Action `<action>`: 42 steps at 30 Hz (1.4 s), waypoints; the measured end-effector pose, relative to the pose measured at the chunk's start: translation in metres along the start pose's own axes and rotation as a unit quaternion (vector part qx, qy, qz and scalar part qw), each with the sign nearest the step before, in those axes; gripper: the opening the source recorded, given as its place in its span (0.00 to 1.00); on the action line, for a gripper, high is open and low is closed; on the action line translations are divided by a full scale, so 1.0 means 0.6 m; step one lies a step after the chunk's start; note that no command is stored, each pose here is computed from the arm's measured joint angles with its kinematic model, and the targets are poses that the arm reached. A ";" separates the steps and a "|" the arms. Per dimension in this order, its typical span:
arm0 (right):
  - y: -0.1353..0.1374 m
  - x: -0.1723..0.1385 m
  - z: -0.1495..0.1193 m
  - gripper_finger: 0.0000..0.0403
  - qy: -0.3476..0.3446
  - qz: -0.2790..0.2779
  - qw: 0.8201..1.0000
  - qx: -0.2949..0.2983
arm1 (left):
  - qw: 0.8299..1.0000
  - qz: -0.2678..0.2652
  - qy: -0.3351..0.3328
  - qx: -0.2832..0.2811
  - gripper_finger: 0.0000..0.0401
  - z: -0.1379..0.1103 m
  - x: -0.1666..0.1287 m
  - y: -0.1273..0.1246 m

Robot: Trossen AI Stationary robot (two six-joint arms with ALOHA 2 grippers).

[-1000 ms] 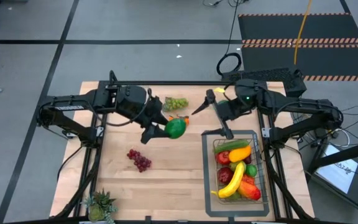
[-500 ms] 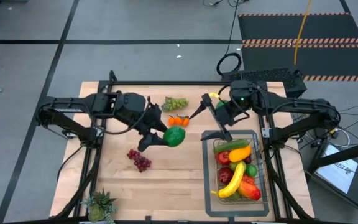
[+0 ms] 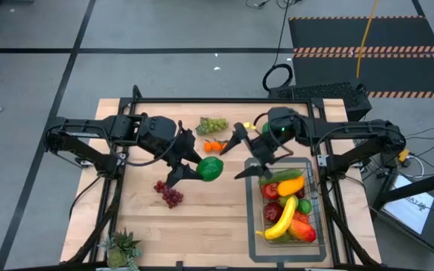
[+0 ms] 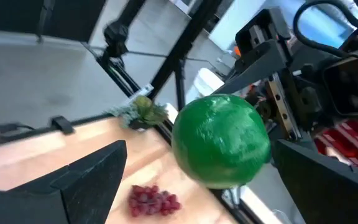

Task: Build produce basket
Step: Put the left green lime into the wire basket

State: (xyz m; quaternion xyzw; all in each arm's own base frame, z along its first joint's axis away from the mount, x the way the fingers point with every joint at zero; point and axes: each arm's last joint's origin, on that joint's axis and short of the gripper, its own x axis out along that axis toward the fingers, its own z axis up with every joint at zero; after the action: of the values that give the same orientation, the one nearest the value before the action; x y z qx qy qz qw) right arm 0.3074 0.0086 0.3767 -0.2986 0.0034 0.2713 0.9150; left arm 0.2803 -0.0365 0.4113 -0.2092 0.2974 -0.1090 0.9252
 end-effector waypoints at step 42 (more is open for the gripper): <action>0.010 0.084 -0.030 0.77 0.003 -0.050 0.999 0.021 | 0.990 0.028 -0.024 -0.135 0.87 0.008 -0.009 0.015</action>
State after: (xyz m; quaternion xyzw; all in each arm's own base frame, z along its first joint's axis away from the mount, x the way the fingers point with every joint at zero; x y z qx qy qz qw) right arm 0.3500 0.0277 0.3503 -0.2798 -0.0025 0.2241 0.9335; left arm 0.2796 -0.0253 0.4133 -0.3268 0.2924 -0.0370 0.8980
